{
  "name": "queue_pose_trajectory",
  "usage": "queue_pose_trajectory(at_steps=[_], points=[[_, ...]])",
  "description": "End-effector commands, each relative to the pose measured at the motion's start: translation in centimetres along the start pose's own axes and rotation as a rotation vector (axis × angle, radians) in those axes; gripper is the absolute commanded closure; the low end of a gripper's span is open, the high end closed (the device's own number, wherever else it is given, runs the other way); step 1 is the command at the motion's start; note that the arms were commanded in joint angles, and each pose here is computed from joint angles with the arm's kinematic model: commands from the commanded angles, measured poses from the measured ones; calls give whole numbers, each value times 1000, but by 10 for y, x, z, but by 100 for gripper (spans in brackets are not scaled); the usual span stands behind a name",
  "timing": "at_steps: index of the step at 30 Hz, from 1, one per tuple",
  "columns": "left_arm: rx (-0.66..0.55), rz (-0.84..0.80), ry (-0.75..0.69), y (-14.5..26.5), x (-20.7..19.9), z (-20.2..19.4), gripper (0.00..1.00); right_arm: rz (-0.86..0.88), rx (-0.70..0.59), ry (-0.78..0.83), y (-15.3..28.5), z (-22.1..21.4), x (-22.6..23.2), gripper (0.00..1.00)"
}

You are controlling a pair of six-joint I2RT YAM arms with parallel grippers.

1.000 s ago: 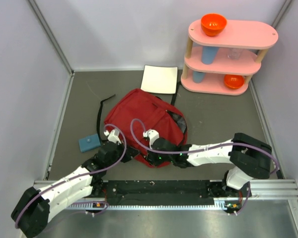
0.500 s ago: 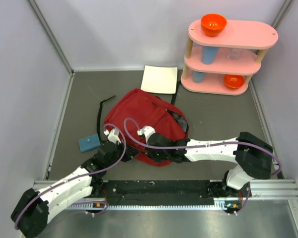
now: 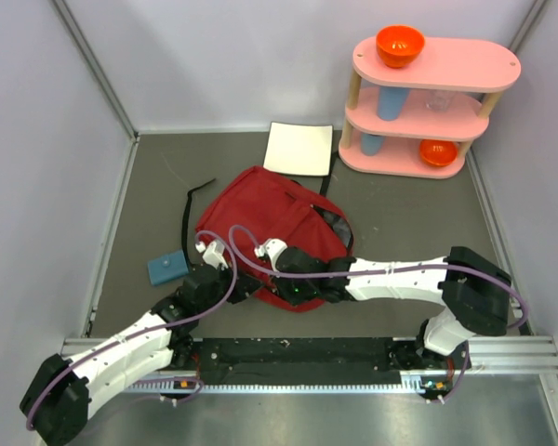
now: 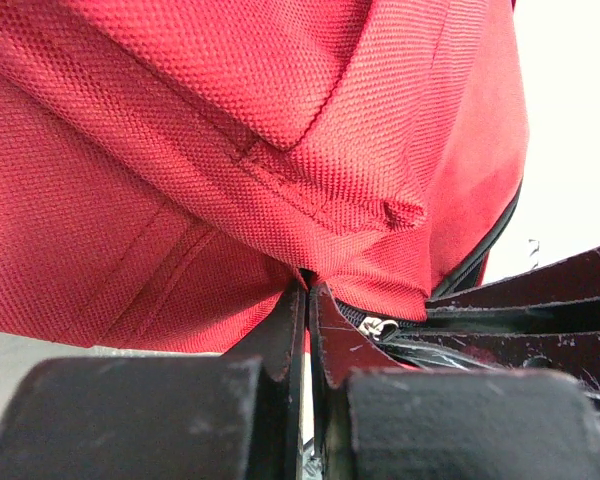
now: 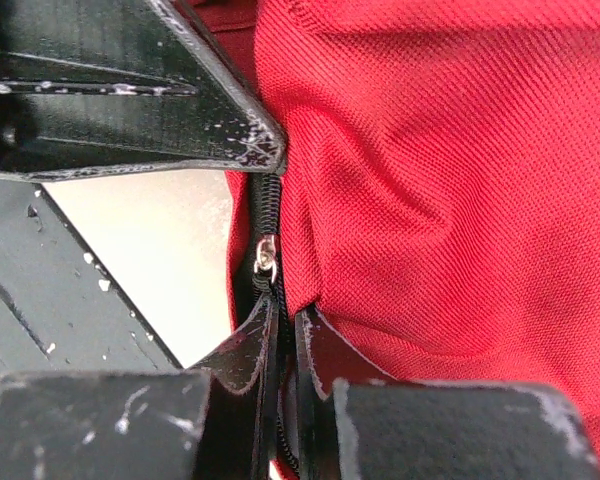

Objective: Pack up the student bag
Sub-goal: Adjust the student bag at the center of the board.

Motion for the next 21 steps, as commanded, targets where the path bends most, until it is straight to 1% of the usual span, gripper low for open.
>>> queue_pose_trajectory(at_steps=[1, 3, 4, 5, 7, 8, 10, 12, 13, 14, 16, 21], points=[[-109, 104, -42, -1, 23, 19, 100, -93, 69, -113, 12, -22, -13, 100], [-113, 93, -46, -1, 21, 20, 100, -169, 53, -165, 14, -22, -23, 100], [-116, 86, -49, -1, 20, 21, 100, -179, 46, -211, 14, -24, -24, 100], [-112, 77, -54, -1, 19, 20, 100, -177, 35, -227, 16, -23, -24, 84], [-115, 42, -67, -1, 15, 20, 100, -181, 22, -278, 16, -23, -26, 73], [-107, 22, -71, -1, 12, 18, 100, -176, 13, -289, 17, -22, -25, 65], [-96, -29, -87, -1, 6, 16, 100, -153, -22, -329, 20, -16, -21, 54], [-75, -61, -103, -2, 2, 12, 100, -118, -44, -362, 23, -14, -16, 53], [-69, -80, -108, -2, -1, 11, 100, -83, -86, -375, 22, -5, -11, 53], [-68, -93, -112, -2, -3, 11, 100, -54, -97, -378, 22, -4, -6, 53], [-46, -117, -126, -1, -5, 6, 100, -17, -87, -398, 17, -9, 1, 53], [-37, -169, -138, 0, -14, 5, 100, 96, -78, -391, 6, -6, 23, 59]])
Point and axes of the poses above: each gripper's point midway between its finger pads, its own y axis back along the fingers, its own x axis along the line the jaws close on, z = x × y, the point moved 1 cm from there along y, back along the fingers, and after that the axes turned 12 degrees about y, right-handed, at the moved point
